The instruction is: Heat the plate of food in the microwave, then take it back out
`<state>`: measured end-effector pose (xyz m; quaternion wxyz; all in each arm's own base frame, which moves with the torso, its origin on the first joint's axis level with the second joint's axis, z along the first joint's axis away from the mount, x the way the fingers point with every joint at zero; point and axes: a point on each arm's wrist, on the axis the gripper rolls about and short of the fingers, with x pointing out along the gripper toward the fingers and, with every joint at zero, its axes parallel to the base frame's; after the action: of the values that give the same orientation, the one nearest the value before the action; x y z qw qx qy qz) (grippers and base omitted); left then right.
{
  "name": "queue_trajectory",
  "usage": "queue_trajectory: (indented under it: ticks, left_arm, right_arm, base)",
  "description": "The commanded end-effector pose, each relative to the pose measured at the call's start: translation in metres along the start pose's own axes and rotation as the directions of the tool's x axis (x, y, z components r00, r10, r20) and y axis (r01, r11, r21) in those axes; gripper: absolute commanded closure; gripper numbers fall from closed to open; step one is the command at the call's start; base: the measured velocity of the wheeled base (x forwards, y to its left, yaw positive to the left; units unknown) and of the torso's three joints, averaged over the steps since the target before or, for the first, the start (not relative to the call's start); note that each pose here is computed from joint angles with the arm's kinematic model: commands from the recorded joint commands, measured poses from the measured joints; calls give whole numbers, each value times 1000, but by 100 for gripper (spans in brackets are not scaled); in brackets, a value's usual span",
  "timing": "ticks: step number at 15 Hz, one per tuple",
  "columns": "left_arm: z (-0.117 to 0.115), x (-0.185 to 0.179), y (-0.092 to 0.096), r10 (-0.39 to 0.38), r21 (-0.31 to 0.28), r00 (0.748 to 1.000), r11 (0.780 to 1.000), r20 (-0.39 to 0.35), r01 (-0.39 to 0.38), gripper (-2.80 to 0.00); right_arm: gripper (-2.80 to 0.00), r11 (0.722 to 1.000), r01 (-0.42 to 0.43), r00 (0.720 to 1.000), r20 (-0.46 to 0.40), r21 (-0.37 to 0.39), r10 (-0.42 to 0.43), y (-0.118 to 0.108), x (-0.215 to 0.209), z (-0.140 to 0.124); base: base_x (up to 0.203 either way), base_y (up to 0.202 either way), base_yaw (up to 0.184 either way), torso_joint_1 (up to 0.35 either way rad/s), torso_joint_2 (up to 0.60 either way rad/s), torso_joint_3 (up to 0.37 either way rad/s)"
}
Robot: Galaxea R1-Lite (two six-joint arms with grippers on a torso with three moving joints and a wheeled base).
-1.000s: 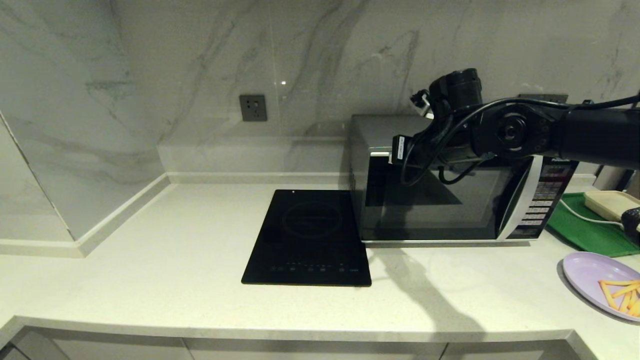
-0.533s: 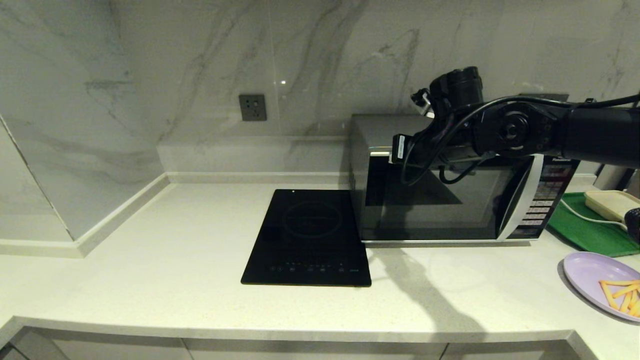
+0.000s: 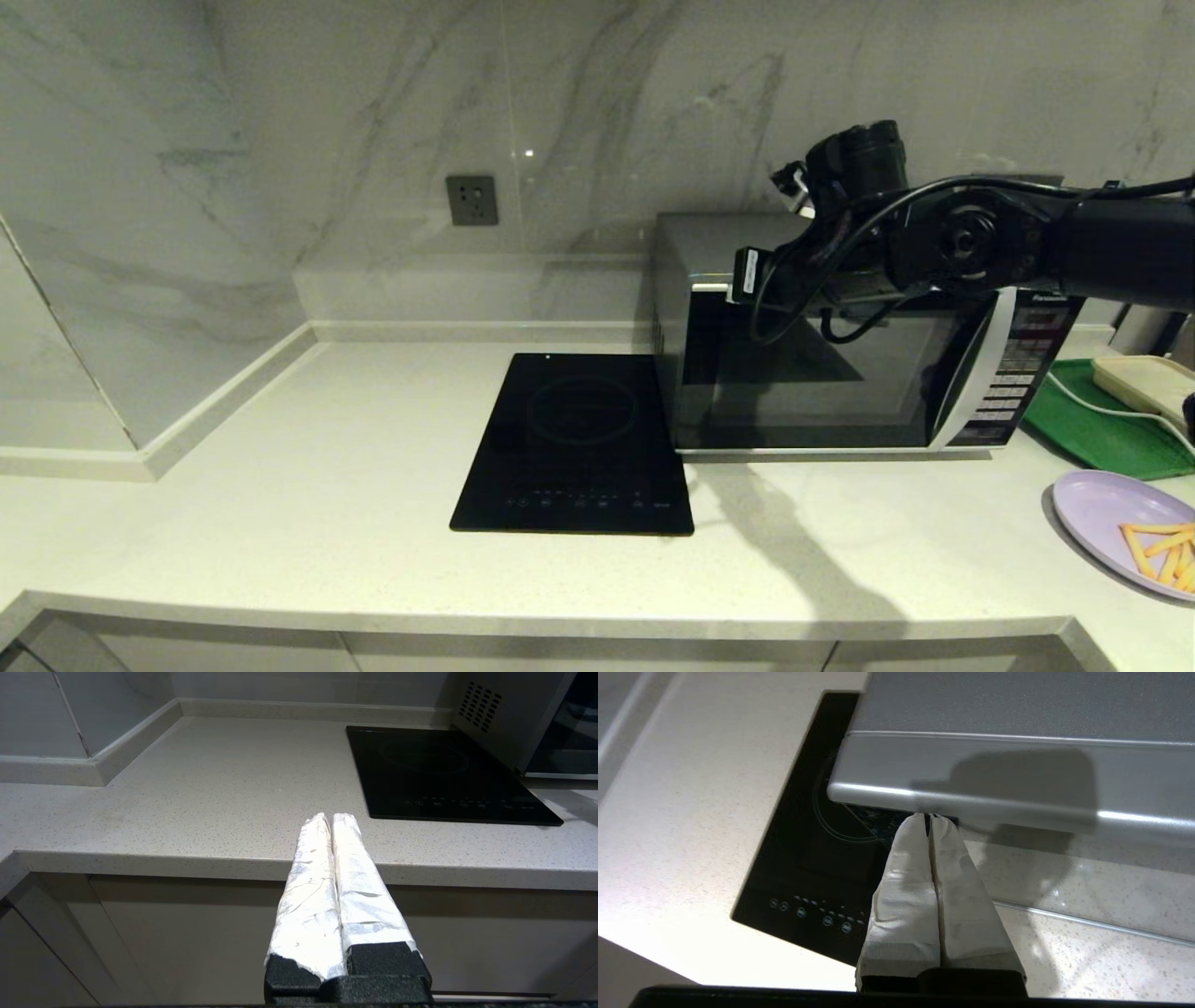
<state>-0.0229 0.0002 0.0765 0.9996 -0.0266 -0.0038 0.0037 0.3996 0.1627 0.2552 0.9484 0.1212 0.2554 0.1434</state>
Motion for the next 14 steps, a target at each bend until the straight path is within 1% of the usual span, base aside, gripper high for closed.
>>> queue_trajectory:
  ticks: [1,3,5,7,9,11,14]
  left_arm:
    - [0,0,0,0,0,1000,1000,0,0,0]
    - [0,0,0,0,0,1000,1000,0,0,0]
    - [0,0,0,0,0,1000,1000,0,0,0]
    - [0,0,0,0,0,1000,1000,0,0,0]
    - [0,0,0,0,0,1000,1000,0,0,0]
    - [0,0,0,0,0,1000,1000,0,0,0]
    - [0,0,0,0,0,1000,1000,0,0,0]
  right_arm:
    - [0,1000,-1,1000,0,17,1,0,-16,3]
    - [0,999,-26,999,-31,24,27,-2,-44,3]
    - [0,998,-53,995,-79,35,55,-6,-81,4]
    - [0,998,-35,994,-98,53,40,-16,-123,8]
    - [0,998,-13,996,-90,68,19,-29,-173,13]
    - [0,998,-3,998,-60,68,7,-38,-224,16]
    - [0,999,47,999,-21,22,-46,-44,-297,5]
  base:
    - [0,0,0,0,0,0]
    - [0,0,0,0,0,0]
    - [0,0,0,0,0,0]
    - [0,0,0,0,0,0]
    - [0,0,0,0,0,0]
    - [0,0,0,0,0,0]
    - [0,0,0,0,0,0]
